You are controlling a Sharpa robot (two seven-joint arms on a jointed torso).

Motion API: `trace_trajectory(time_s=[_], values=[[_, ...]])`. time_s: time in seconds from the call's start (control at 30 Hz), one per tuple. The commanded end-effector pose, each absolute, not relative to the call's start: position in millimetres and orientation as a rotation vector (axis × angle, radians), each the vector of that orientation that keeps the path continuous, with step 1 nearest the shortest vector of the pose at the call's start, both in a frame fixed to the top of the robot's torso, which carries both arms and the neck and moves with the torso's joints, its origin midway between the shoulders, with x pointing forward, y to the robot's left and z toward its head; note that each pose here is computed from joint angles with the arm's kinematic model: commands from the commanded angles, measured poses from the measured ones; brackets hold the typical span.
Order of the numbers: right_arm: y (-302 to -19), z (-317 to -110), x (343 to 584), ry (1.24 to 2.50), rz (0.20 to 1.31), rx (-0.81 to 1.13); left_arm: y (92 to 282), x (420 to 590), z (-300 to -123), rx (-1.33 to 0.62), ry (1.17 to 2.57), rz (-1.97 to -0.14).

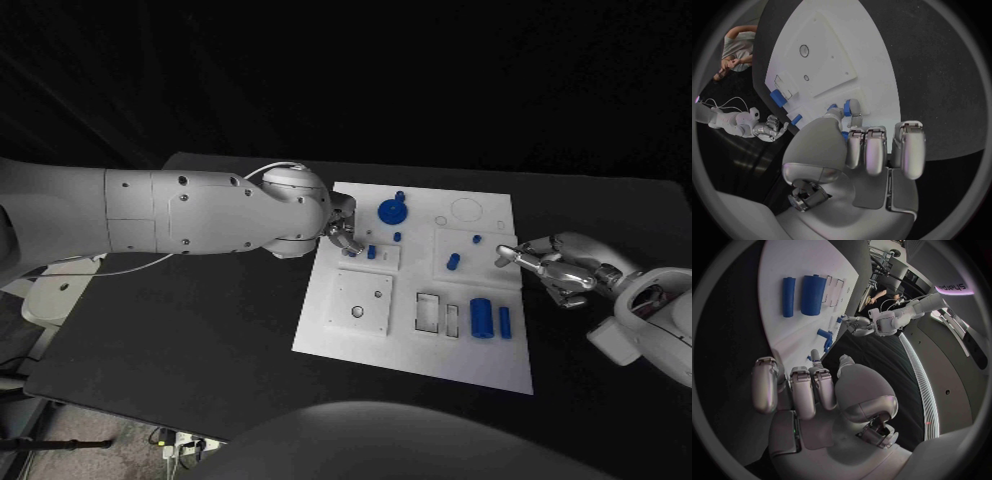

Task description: Assemble the parts on the task board

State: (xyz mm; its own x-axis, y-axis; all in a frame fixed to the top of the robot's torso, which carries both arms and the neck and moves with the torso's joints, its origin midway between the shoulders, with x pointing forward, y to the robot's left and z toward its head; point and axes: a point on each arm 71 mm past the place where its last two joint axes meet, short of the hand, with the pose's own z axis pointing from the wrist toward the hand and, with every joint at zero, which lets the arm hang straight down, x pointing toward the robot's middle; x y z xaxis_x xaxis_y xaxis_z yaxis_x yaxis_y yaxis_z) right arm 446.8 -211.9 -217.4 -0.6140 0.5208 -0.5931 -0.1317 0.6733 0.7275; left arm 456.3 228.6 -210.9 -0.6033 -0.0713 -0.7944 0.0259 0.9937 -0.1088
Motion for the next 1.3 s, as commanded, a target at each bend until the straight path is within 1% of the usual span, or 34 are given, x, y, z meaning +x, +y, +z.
trace_trajectory(time_s=[0.03,0.77,1.3], values=[[-210.6,-218.4,445.9,2.038,0.976,0.289,227.5,456.7,-210.9,-0.023,2.211,-0.135],[-211.3,-221.6,445.2,2.042,0.975,0.294,229.3,458.0,-212.0,0.013,2.207,-0.104],[-211.0,-222.5,445.1,2.044,0.975,0.294,227.3,455.4,-213.8,-0.018,2.233,-0.133]])
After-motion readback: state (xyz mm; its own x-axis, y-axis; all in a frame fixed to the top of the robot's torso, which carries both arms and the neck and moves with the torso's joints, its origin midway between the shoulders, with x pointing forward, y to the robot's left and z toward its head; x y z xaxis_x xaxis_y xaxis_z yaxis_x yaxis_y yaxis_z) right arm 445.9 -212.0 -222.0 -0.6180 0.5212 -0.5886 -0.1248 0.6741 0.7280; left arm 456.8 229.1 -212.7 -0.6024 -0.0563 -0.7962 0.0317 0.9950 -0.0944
